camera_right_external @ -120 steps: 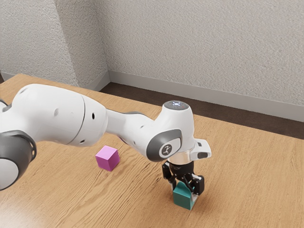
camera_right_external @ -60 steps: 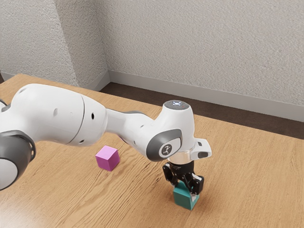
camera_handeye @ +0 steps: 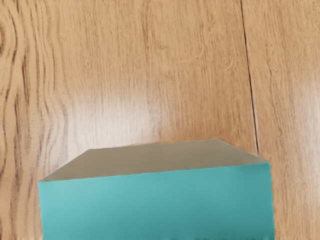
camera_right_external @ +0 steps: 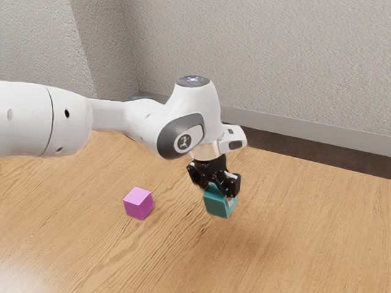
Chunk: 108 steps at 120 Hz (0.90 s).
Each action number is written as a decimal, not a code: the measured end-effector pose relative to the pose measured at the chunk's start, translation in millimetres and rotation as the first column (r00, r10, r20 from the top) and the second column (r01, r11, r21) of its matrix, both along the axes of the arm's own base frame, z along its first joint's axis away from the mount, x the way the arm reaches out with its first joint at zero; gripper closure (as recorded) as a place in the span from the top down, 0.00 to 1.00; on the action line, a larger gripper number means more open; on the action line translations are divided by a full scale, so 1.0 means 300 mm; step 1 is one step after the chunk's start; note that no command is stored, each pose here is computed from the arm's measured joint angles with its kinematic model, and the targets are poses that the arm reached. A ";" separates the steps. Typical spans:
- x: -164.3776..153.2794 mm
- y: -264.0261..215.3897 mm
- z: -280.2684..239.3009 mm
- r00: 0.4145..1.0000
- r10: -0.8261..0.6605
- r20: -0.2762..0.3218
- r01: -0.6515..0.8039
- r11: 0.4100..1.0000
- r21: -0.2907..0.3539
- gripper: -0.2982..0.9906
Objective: Pick up the blue block with one arm, and put the blue block on the pink block with one arm
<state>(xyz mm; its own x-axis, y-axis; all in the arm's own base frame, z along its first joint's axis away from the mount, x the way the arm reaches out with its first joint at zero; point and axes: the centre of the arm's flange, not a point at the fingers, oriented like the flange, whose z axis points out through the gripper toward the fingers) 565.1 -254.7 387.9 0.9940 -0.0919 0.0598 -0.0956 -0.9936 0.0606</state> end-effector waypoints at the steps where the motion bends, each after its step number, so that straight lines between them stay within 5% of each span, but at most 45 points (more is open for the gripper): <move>1: -0.002 0.004 0.005 1.000 -0.001 0.001 0.001 1.000 0.001 0.52; 108: -0.025 0.661 0.064 0.996 0.088 -0.001 -0.087 0.984 0.156 0.49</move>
<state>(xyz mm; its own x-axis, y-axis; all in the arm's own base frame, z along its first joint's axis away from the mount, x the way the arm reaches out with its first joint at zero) 557.4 -56.5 407.2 0.9990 -0.0118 0.0436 -0.0076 -0.9954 -0.0953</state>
